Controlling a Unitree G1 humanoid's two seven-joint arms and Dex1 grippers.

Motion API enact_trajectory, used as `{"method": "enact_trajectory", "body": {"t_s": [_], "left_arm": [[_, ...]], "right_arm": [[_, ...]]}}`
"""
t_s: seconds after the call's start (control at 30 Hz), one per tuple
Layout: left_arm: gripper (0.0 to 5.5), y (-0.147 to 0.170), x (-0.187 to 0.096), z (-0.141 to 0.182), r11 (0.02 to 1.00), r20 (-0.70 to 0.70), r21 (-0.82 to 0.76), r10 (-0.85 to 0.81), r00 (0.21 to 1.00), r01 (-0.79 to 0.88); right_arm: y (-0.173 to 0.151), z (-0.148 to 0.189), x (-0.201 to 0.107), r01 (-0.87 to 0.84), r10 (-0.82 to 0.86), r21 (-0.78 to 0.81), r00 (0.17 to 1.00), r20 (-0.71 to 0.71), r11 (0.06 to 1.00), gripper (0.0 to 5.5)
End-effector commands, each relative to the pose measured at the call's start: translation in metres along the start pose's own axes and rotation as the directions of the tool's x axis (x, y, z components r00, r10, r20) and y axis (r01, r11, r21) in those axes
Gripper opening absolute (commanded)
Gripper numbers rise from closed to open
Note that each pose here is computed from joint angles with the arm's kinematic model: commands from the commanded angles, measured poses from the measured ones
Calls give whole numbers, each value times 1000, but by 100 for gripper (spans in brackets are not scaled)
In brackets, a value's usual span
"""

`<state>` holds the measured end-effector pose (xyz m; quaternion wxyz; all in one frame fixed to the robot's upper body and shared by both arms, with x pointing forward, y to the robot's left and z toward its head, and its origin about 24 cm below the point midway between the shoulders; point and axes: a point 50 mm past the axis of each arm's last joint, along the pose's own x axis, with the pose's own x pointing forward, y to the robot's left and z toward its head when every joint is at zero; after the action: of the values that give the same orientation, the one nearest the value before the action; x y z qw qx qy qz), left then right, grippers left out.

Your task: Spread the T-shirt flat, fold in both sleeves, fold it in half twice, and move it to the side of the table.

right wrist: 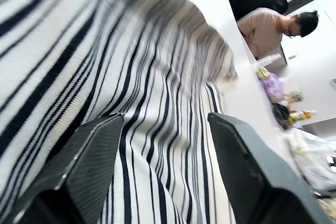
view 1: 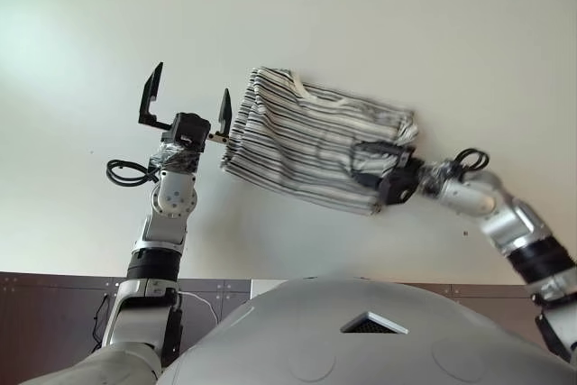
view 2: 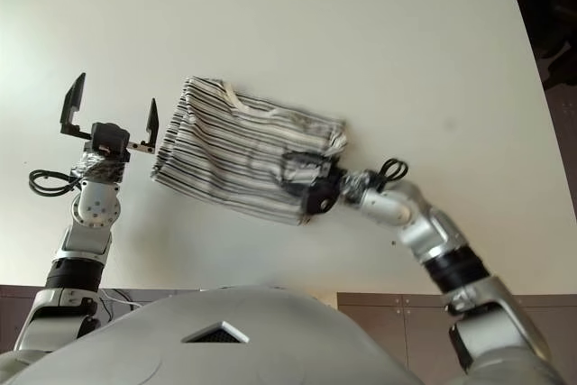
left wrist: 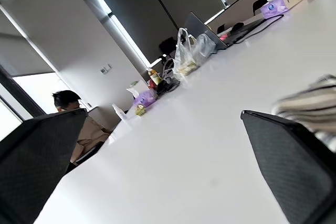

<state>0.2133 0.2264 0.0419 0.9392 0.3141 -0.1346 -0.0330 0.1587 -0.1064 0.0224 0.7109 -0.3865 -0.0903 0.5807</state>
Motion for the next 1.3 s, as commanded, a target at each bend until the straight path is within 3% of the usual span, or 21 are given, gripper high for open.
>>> {"method": "enact_trajectory", "body": {"t_s": [0.03, 0.13, 0.23, 0.3, 0.4, 0.57, 0.73, 0.87, 0.97, 1.13, 1.3], "left_arm": [[548, 9, -1, 22, 999, 62, 35, 34, 997, -37], [548, 7, -11, 41, 1000, 124, 27, -4, 992, 1], [548, -6, -19, 52, 992, 161, 54, -125, 979, 118], [548, -11, -20, 48, 984, 142, 71, -170, 975, 161], [548, 1, -13, 39, 993, 93, 78, -92, 991, 84], [548, 37, 3, 32, 957, 90, -70, 288, 953, -283], [548, 38, 8, 33, 928, 101, -91, 370, 924, -361], [548, 30, 11, 35, 936, 117, -104, 347, 930, -336], [548, 23, 13, 35, 947, 123, -117, 314, 942, -300], [548, 12, 13, 33, 955, 105, -132, 281, 954, -266], [548, -6, 13, 29, 996, 128, -59, 81, 988, -74]], "right_arm": [[-24, 31, 22, 131, -131, 14, 990, 49, 991, 298], [-56, 44, 4, 266, -266, 0, 963, 43, 964, 298], [-74, 56, -17, 298, -300, 31, 951, 79, 954, 298], [-84, 46, -13, 289, -289, 8, 955, 62, 957, 298], [-96, 21, 19, 253, -252, -38, 968, 12, 967, 298], [-108, 5, 113, 151, -155, -95, 987, -32, 984, 298], [-70, -43, 143, -33, 22, -39, 967, -254, 999, 298], [-66, -65, 144, 14, 0, 34, 930, -368, 999, 298], [-83, -82, 130, 199, -105, 169, 888, -447, 965, 298], [-114, -109, 90, 580, -346, 335, 761, -549, 743, 298], [-113, -108, 78, 671, -472, 334, 719, -510, 662, 298]]}}
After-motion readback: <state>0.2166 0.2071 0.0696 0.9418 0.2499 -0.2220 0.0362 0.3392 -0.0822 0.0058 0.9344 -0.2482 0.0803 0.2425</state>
